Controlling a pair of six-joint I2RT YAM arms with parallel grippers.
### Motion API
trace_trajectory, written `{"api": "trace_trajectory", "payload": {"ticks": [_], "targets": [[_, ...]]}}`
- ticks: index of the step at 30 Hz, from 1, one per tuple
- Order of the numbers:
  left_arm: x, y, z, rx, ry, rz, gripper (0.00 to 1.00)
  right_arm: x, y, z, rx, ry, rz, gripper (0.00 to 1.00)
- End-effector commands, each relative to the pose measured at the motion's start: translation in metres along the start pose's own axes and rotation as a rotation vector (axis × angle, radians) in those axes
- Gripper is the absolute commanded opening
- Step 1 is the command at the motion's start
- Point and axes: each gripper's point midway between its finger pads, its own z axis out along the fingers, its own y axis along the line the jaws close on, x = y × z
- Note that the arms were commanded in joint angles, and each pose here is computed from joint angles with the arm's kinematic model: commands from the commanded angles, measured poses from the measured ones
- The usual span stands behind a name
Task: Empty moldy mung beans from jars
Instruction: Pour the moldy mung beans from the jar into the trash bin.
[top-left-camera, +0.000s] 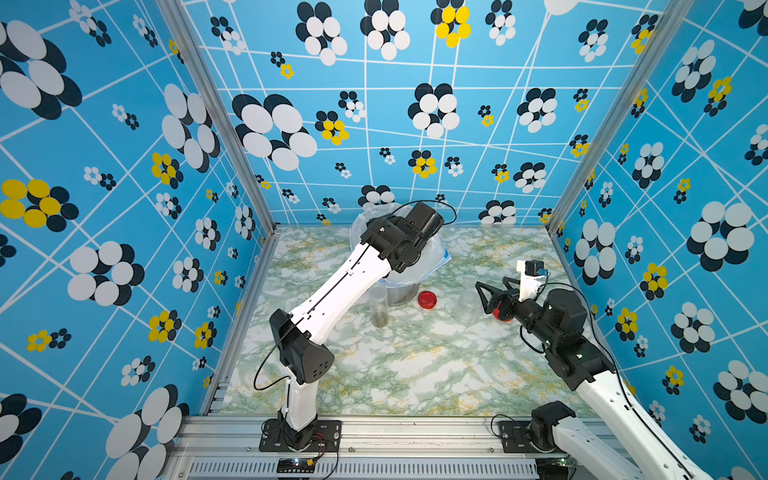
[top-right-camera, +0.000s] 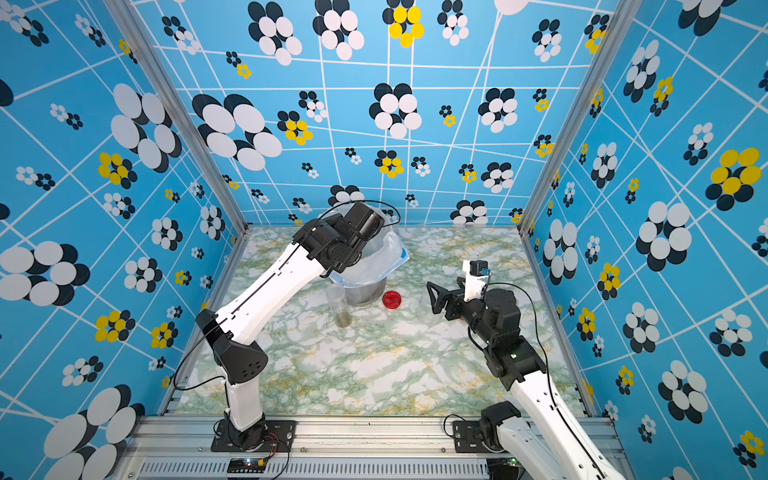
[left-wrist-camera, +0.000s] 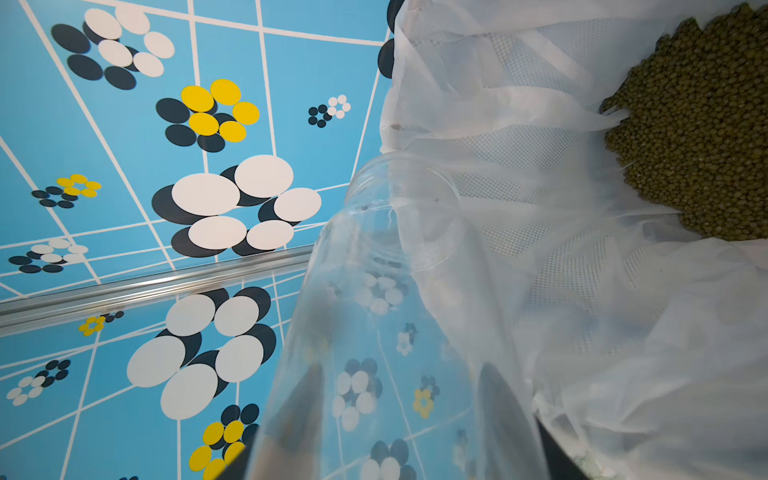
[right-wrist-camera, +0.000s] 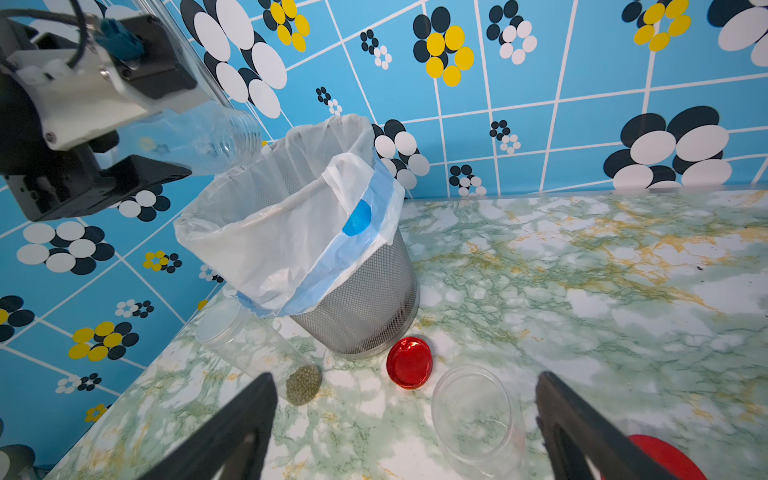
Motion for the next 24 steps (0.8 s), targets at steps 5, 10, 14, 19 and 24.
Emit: {"api": "trace_trajectory", "payload": {"ticks": [5,10,14,19,24], "targets": [[0.004,0.001,-0.006,0.166,-0.083,-0.266,0.5,0.002,0.0,-0.003,0.004,0.001,-0.007,0.99],[-0.001,0.008,-0.022,0.302,-0.227,-0.47,0.52,-0.001,0.003,-0.004,-0.009,-0.007,-0.005,0.99],[-0.002,0.013,-0.035,0.35,-0.307,-0.511,0.53,-0.003,0.004,-0.004,-0.01,-0.009,0.002,0.99],[-0.001,0.011,-0.049,0.426,-0.36,-0.56,0.53,-0.01,0.017,-0.001,-0.073,-0.002,0.017,0.99],[-0.011,0.017,-0.083,0.546,-0.585,-0.694,0.54,-0.027,0.031,-0.005,-0.13,-0.006,0.07,0.99]]}}
